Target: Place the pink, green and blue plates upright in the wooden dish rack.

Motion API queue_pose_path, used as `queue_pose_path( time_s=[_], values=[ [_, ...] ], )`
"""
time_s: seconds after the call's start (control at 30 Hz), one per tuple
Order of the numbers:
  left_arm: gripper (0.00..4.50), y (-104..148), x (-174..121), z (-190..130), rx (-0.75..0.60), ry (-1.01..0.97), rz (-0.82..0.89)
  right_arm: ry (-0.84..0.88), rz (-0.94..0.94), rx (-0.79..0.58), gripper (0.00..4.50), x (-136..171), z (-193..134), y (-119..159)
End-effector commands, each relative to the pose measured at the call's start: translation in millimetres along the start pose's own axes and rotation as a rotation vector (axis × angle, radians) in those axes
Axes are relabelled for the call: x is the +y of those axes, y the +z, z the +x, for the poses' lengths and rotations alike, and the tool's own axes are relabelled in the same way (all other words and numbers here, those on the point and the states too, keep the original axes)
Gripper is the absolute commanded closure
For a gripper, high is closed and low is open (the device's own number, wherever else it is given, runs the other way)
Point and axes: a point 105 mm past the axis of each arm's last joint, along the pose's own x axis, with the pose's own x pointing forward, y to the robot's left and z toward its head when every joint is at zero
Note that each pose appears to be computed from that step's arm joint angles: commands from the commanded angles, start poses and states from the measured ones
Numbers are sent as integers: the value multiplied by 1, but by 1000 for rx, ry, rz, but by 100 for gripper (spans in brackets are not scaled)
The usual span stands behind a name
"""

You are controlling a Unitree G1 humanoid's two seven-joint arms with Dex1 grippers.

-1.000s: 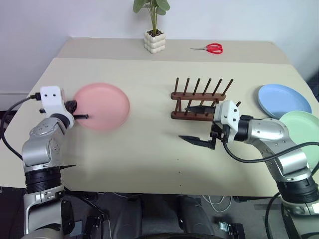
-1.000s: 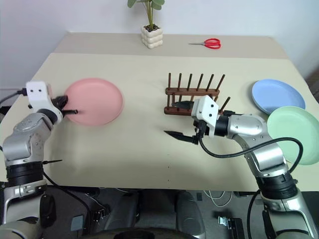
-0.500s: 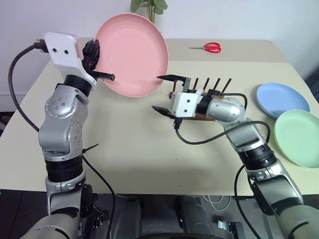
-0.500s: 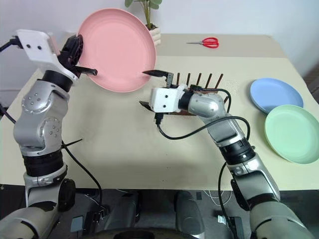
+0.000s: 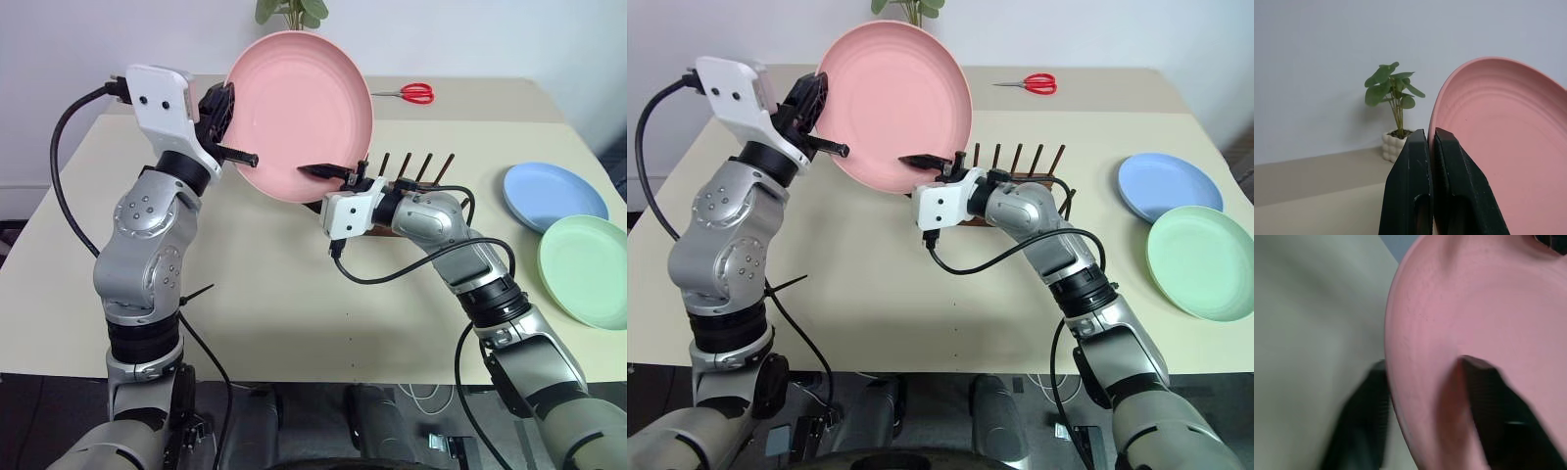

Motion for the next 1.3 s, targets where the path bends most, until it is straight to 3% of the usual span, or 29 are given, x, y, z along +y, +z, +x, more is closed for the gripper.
queue_pose_path(
  time_s=[0.03, 0.07, 0.3, 0.4, 0.63, 0.77, 0.9, 1.03, 1.13, 1.3],
  values=[
    [450, 17, -3, 2, -61, -9, -10, -51, -49, -32, 430, -9, 0, 8],
    [450, 17, -3, 2, -60, -7, -16, -55, -56, -32, 447, -9, 0, 7],
    [450, 17, 2, 3, -73, 19, -92, -69, -98, -18, 447, -6, 0, 5],
    [354, 23, 4, 1, -119, 28, -160, -96, -128, -11, 450, -10, -1, 4],
    [5, 51, 25, -6, -286, 121, -244, -217, -195, 13, 450, -39, -13, -2],
    [5, 53, 29, -10, -293, 108, -211, -309, -174, 46, 450, -65, -35, -12],
    [5, 30, 34, -15, -194, 67, -139, -403, 16, 52, 450, -90, -66, -25],
    [5, -20, -13, -35, 32, -253, -43, -513, 382, -12, 450, -111, -112, -36],
    [5, -44, -40, -50, 108, -396, -114, -605, 653, -109, 450, -126, -139, -36],
    [5, -99, -75, -81, 324, -587, -91, -579, 919, -160, 450, -115, -165, -41]
  ],
)
